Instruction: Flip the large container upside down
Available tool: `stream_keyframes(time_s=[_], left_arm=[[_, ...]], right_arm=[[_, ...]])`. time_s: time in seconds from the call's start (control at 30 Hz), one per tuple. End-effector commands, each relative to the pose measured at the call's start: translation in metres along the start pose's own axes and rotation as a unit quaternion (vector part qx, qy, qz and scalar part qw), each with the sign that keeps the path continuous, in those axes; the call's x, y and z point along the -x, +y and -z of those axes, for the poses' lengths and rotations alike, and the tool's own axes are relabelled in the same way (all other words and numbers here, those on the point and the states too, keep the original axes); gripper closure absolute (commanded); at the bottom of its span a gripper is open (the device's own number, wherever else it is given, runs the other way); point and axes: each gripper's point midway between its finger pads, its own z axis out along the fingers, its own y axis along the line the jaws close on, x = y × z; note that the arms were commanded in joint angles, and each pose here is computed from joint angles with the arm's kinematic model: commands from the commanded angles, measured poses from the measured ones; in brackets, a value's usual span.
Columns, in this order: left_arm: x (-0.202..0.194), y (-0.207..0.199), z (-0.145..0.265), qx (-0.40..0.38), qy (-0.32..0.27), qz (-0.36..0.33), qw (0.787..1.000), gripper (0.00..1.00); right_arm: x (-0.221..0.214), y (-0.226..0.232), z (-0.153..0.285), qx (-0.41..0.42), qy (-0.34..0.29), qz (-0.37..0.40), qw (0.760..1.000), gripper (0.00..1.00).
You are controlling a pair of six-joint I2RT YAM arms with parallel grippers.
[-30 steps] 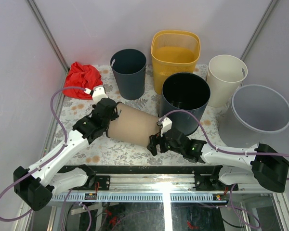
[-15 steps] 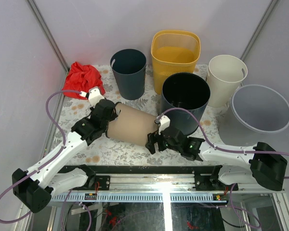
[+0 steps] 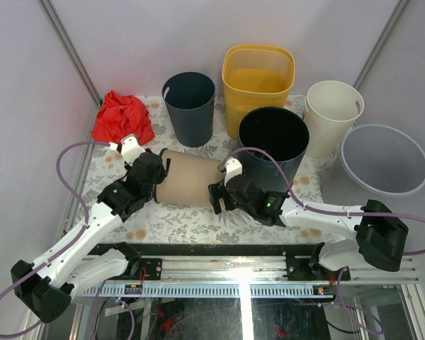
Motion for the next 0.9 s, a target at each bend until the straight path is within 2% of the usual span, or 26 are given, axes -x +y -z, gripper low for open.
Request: stream_keyframes(time_s=[0.0,0.3,0.6,0.87], left_arm=[[0.009,0.006,-0.002,0.019,-0.033,0.014,0.999,0.62],[0.015,-0.004,-0.006,-0.027,-0.072,0.042,0.996,0.61],[0.031,-0.018,-0.009,-0.067,-0.123,0.035,0.989,0.61],[0.021,-0.013,-0.025,-0.038,-0.124,0.017,0.991,0.61]], right_arm=[[0.016,-0.001,-0.002,-0.015,-0.021,0.009,1.0,0.12],[0.002,0.007,-0.01,0.007,0.0,0.01,1.0,0.12],[-0.004,0.012,-0.012,0.022,0.009,0.01,1.0,0.12],[-0.006,0.013,-0.012,0.027,0.011,0.01,1.0,0.12]])
